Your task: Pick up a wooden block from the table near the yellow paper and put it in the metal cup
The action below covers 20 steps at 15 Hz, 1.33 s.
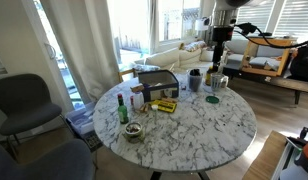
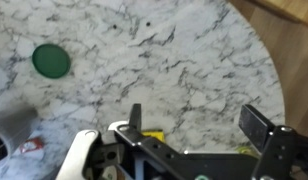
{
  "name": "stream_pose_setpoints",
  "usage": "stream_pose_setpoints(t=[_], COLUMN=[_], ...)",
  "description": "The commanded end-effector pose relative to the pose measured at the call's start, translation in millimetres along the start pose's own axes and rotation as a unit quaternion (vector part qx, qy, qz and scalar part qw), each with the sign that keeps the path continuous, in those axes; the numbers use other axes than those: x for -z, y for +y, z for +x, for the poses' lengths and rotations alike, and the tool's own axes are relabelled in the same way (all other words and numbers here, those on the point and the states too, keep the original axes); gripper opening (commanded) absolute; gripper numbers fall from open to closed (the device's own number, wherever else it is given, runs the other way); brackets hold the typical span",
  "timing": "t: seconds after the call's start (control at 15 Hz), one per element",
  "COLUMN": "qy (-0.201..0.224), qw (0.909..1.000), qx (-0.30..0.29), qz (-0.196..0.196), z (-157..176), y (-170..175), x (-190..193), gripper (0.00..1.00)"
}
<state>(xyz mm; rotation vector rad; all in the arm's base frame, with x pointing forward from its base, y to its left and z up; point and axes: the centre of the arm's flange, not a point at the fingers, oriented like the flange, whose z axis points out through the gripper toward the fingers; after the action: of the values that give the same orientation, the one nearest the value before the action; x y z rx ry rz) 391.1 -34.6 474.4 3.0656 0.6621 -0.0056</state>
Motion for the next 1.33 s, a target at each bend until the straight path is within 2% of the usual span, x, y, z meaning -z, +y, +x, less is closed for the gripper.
stream_pose_setpoints(t=[0.0, 0.13, 0.33, 0.47, 0.53, 0.67, 0.93, 1.27], qy=[0.104, 0.169, 0.213, 0.205, 0.203, 0.201, 0.202, 0.189], qw=[0.9943, 0.9855, 0.9771, 0.9776, 0.979, 0.9789, 0.9787, 0.976], qx=[0.006, 0.01, 0.003, -0.018, -0.016, -0.022, -0.021, -0.076], qz=[-0.022, -0.013, 0.009, 0.044, 0.016, 0.029, 0.031, 0.077], z=[29.8, 42.2, 47.6, 45.8, 40.3, 40.3, 43.0, 42.3], y=[16.7, 31.0, 56.4, 64.4, 53.5, 59.3, 58.4, 66.3], x=[-22.3, -22.0, -35.1, -48.7, -34.4, -44.8, -44.9, -102.0], gripper=[1.0, 1.0, 1.0, 1.0, 1.0, 1.0, 1.0, 1.0])
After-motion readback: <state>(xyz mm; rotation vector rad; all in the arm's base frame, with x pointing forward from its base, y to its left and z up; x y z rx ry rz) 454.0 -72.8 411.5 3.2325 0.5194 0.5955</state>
